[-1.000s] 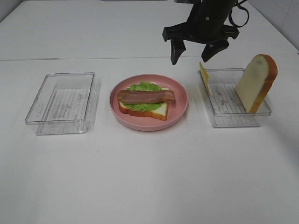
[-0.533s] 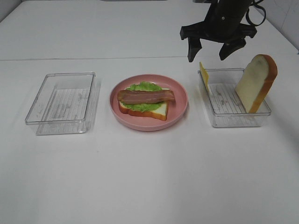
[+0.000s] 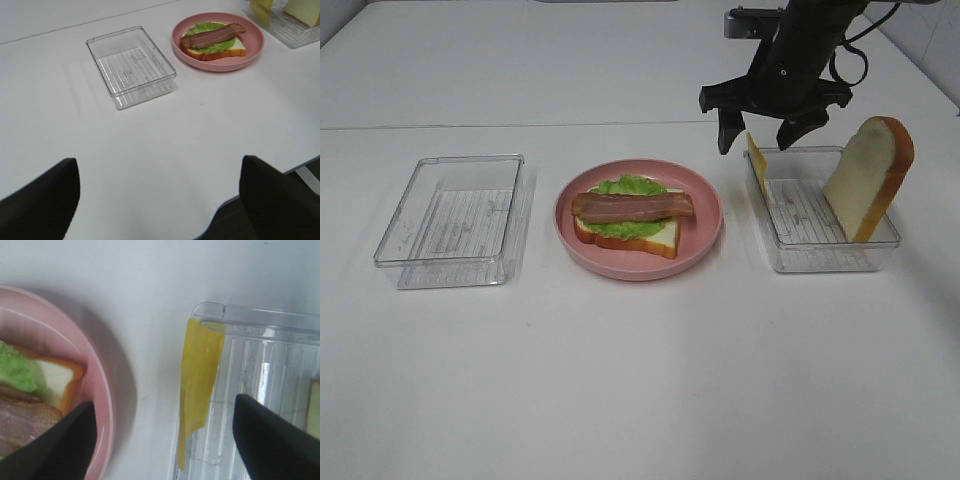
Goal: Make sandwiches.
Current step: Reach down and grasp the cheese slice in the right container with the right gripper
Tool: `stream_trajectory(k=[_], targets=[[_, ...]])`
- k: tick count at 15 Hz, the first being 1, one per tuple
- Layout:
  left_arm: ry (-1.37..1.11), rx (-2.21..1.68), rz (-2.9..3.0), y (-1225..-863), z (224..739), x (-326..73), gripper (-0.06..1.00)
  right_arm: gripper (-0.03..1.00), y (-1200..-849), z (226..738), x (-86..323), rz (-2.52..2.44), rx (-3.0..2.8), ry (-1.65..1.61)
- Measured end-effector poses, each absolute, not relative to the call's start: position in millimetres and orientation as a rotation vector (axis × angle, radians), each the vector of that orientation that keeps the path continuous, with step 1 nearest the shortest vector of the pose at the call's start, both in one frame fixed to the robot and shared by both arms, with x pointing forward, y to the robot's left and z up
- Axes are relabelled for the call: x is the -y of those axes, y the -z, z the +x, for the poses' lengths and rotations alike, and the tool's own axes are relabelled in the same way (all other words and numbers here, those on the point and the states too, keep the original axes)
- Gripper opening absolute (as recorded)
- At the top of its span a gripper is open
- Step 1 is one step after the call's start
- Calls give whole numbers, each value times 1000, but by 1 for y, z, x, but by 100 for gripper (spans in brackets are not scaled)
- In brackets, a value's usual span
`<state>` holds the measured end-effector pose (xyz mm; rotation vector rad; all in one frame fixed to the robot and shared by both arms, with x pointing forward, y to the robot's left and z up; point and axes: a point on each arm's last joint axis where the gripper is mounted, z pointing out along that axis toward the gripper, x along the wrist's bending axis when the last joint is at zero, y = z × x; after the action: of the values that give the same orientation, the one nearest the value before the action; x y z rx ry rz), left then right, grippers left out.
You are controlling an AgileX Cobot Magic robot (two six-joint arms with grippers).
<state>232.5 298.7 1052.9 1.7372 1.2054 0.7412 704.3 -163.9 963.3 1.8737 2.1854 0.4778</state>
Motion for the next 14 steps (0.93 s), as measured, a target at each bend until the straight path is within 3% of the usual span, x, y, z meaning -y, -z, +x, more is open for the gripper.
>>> stream_trajectory(k=[4, 6, 8, 11, 14], targets=[[-741, -1205, 1737, -1053, 233, -299, 82, 63, -949, 706, 164, 1879, -2203, -437], [-741, -1205, 1737, -1053, 233, -299, 82, 52, -947, 706, 165, 1874, -2205, -425], [-741, -1205, 1737, -1053, 233, -299, 82, 29, -947, 706, 165, 1872, -2208, -414], [-741, -1205, 1737, -1053, 233, -299, 82, 9, -946, 706, 166, 1862, -2212, -394], [-741, -1205, 1737, -1053, 233, -299, 82, 0, -946, 705, 168, 1849, -2216, -368]])
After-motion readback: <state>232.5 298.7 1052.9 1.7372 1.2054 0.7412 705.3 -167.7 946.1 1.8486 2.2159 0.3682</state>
